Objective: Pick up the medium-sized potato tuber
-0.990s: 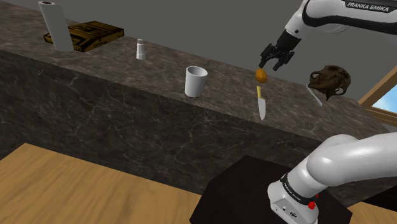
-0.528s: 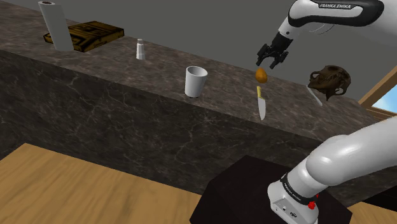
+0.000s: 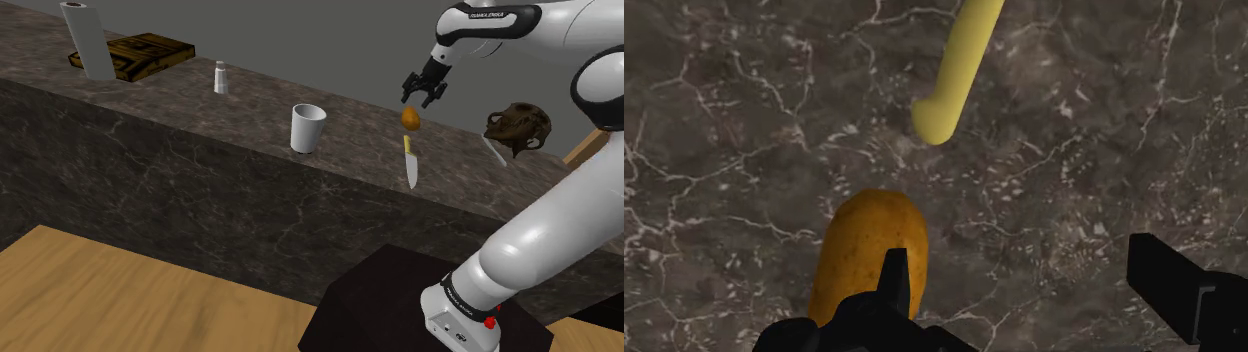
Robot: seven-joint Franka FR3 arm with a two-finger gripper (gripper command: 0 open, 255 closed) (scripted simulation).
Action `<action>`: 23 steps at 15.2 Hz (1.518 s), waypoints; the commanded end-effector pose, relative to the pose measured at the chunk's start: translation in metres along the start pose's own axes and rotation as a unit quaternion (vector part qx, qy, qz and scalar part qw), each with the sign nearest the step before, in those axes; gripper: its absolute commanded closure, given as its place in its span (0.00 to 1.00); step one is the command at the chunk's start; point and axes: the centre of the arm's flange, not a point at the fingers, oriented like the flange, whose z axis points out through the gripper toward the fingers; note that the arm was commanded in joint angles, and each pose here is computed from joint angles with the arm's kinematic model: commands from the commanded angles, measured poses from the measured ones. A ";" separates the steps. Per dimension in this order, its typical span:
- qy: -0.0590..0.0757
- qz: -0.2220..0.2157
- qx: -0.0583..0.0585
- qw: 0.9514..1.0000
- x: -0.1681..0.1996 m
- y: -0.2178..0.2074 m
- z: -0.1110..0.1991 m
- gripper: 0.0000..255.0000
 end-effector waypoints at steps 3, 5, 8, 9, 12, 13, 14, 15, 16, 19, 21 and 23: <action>-0.004 0.020 -0.006 1.000 0.043 0.030 0.018 0.00; -0.007 0.031 -0.008 0.999 0.063 0.045 0.026 0.00; -0.010 0.046 -0.012 0.999 0.092 0.069 0.039 0.00; -0.011 0.052 -0.013 0.999 0.101 0.078 0.043 0.00; -0.012 0.055 -0.014 0.998 0.106 0.084 0.056 0.00; -0.012 0.055 -0.014 0.998 0.106 0.084 0.061 0.00; -0.012 0.055 -0.014 0.998 0.105 0.085 0.067 0.00; -0.012 0.055 -0.014 0.998 0.105 0.085 0.072 0.00; -0.012 0.055 -0.014 0.998 0.104 0.086 0.077 0.00; -0.012 0.055 -0.014 0.998 0.104 0.087 0.085 0.00; -0.012 0.055 -0.014 0.998 0.104 0.086 0.085 1.00; -0.012 0.055 -0.014 0.998 0.104 0.086 0.085 1.00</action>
